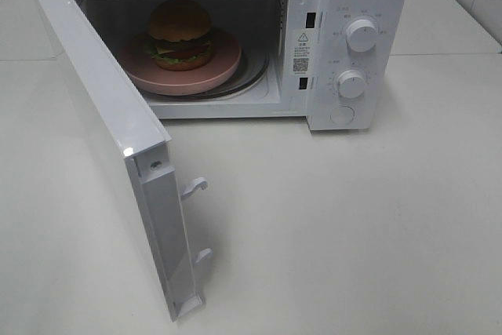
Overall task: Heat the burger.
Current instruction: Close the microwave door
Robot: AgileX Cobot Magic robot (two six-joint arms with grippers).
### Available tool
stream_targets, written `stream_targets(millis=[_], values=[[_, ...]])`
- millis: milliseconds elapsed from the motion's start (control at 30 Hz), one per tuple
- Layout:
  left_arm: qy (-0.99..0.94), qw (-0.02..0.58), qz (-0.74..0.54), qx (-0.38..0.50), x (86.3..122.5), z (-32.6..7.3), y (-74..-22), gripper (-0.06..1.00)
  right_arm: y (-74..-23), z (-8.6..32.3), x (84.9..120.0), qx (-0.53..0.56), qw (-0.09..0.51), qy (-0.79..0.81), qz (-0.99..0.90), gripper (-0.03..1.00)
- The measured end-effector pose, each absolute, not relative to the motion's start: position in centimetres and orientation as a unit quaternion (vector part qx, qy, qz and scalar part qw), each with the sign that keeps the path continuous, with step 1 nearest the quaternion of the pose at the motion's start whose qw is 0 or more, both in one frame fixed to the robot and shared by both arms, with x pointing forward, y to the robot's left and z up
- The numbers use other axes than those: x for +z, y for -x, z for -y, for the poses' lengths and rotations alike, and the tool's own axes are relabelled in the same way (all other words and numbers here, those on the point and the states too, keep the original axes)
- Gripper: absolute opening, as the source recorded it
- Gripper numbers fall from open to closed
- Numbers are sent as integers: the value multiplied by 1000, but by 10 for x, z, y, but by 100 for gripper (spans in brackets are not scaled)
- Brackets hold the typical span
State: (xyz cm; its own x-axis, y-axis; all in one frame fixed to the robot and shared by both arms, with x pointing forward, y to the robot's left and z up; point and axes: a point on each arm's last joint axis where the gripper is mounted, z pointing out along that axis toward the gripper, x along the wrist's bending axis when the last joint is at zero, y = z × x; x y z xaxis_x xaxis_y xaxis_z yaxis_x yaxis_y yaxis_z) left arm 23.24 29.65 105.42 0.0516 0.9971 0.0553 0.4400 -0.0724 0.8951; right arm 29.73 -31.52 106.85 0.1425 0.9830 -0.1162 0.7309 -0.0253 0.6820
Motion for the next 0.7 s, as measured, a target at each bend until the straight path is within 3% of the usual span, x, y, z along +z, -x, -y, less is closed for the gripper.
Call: stream_targets(millis=[700], values=[[-626,366,-574,380,1054,-297,-232,99,-235,313,1052,312,402,-628,-589,67]])
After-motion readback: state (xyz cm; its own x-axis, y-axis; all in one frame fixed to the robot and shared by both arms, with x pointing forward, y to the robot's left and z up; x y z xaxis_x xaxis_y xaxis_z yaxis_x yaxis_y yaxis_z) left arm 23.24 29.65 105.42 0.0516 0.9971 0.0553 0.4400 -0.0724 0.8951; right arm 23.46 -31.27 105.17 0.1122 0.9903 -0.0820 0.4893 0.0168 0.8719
